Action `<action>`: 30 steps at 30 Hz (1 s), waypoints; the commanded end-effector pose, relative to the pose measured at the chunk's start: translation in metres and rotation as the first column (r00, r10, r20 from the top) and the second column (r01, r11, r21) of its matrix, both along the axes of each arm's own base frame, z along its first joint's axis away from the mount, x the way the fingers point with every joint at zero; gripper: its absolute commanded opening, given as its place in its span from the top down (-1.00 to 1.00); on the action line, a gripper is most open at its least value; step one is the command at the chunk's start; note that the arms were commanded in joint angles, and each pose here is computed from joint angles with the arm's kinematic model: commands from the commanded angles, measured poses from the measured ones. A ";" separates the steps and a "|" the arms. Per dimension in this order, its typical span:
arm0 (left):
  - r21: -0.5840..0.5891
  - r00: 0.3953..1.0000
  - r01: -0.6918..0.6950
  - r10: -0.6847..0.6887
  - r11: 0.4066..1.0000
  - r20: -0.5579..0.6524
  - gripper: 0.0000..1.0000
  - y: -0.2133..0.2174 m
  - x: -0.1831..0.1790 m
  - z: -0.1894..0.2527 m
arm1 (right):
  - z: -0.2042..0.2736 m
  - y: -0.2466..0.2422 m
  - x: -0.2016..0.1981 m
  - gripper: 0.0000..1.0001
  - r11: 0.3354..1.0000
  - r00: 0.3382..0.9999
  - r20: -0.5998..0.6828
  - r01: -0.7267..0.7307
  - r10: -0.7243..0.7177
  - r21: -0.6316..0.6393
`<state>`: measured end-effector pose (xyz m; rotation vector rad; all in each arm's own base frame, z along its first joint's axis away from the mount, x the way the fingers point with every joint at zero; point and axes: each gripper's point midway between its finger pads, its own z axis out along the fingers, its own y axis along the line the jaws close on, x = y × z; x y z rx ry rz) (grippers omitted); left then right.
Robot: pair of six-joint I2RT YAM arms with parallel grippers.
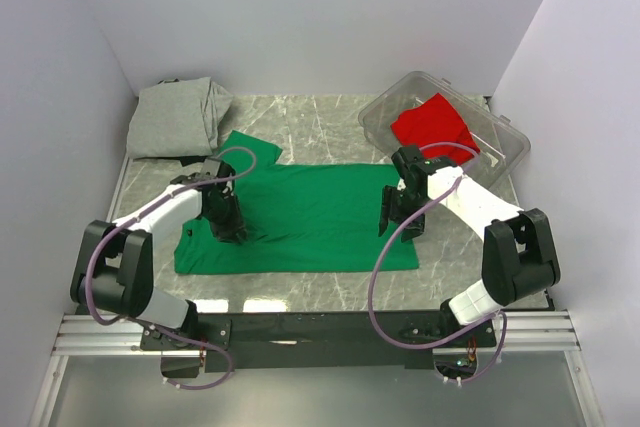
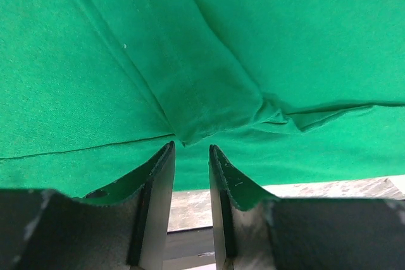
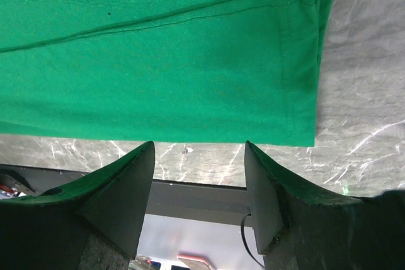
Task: Fold and stack the t-shirts
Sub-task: Fold the tshirt
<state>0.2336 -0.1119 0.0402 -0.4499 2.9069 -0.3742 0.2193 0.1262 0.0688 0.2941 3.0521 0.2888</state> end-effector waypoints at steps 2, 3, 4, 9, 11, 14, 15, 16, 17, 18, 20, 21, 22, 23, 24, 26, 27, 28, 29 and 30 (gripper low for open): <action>-0.004 1.000 0.027 -0.027 1.000 0.003 0.32 -0.002 -0.004 -0.006 | 0.004 0.003 0.004 -0.31 1.000 1.000 0.027 0.015 -0.015 0.011; -0.002 1.000 0.030 -0.030 1.000 -0.005 0.32 -0.002 -0.004 -0.009 | 0.004 0.003 0.004 -0.31 1.000 1.000 0.026 0.015 -0.015 0.011; 0.000 1.000 0.029 -0.029 1.000 0.000 0.33 -0.003 -0.001 -0.008 | 0.005 0.003 0.005 -0.31 1.000 1.000 0.027 0.016 -0.016 0.013; 0.011 0.999 0.031 -0.031 0.999 -0.009 0.34 -0.004 0.006 -0.012 | 0.006 0.003 0.005 -0.32 1.000 0.999 0.031 0.018 -0.018 0.014; 0.013 0.999 0.035 -0.035 0.999 0.000 0.34 -0.005 0.009 -0.012 | 0.006 0.003 0.004 -0.31 1.000 0.999 0.029 0.018 -0.018 0.013; 0.018 0.999 0.034 -0.034 0.999 0.000 0.35 -0.004 0.010 -0.013 | 0.006 0.003 0.004 -0.32 1.000 0.999 0.030 0.018 -0.018 0.010; 0.020 0.999 0.033 -0.032 0.999 -0.011 0.35 -0.004 0.010 -0.016 | 0.006 0.002 0.004 -0.32 1.000 0.999 0.032 0.018 -0.019 0.011; 0.021 0.999 0.031 -0.031 0.999 -0.011 0.36 -0.004 0.010 -0.016 | 0.007 0.002 0.004 -0.31 1.000 0.999 0.031 0.020 -0.020 0.009; 0.021 0.999 0.031 -0.031 0.999 -0.010 0.38 -0.004 0.011 -0.016 | 0.007 0.002 0.004 -0.32 1.000 0.999 0.032 0.020 -0.020 0.009; 0.020 1.000 0.031 -0.031 0.999 -0.007 0.41 -0.005 0.012 -0.016 | 0.007 0.002 0.004 -0.32 1.000 0.999 0.031 0.017 -0.017 0.009; 0.020 1.000 0.029 -0.029 0.999 -0.001 0.55 -0.005 0.014 -0.016 | 0.007 0.002 0.005 -0.30 1.000 0.999 0.033 0.017 -0.017 0.008; 0.022 1.000 0.030 -0.030 0.999 -0.003 0.59 -0.005 0.014 -0.016 | 0.007 0.002 0.005 -0.30 1.000 0.999 0.034 0.017 -0.017 0.008; 0.022 1.000 0.030 -0.030 0.999 -0.002 0.69 -0.005 0.015 -0.016 | 0.008 0.002 0.005 -0.30 1.000 0.999 0.034 0.017 -0.017 0.008; 0.023 1.000 0.030 -0.029 0.999 -0.003 0.73 -0.005 0.015 -0.016 | 0.007 0.002 0.006 -0.30 1.000 0.999 0.034 0.016 -0.016 0.006; 0.024 1.000 0.029 -0.029 0.999 -0.001 0.76 -0.005 0.016 -0.016 | 0.008 0.002 0.006 -0.29 1.000 0.999 0.036 0.014 -0.015 0.006; 0.024 1.000 0.027 -0.027 0.999 0.003 0.84 -0.005 0.018 -0.014 | 0.009 0.002 0.007 -0.29 1.000 0.999 0.037 0.012 -0.012 0.005; 0.023 1.000 0.024 -0.024 0.999 0.006 0.86 -0.006 0.018 -0.012 | 0.009 0.002 0.007 -0.29 1.000 0.999 0.036 0.010 -0.010 0.004; 0.022 1.000 0.022 -0.022 1.000 0.013 0.86 -0.006 0.020 -0.010 | 0.010 0.002 0.007 -0.29 1.000 0.999 0.038 0.009 -0.009 0.003; 0.023 1.000 0.020 -0.021 1.000 0.013 0.87 -0.006 0.020 -0.009 | 0.009 0.002 0.008 -0.28 1.000 0.999 0.037 0.009 -0.009 0.001; 0.023 1.000 0.018 -0.019 1.000 0.016 0.87 -0.006 0.021 -0.007 | 0.010 0.001 0.008 -0.29 1.000 0.999 0.038 0.007 -0.006 -0.001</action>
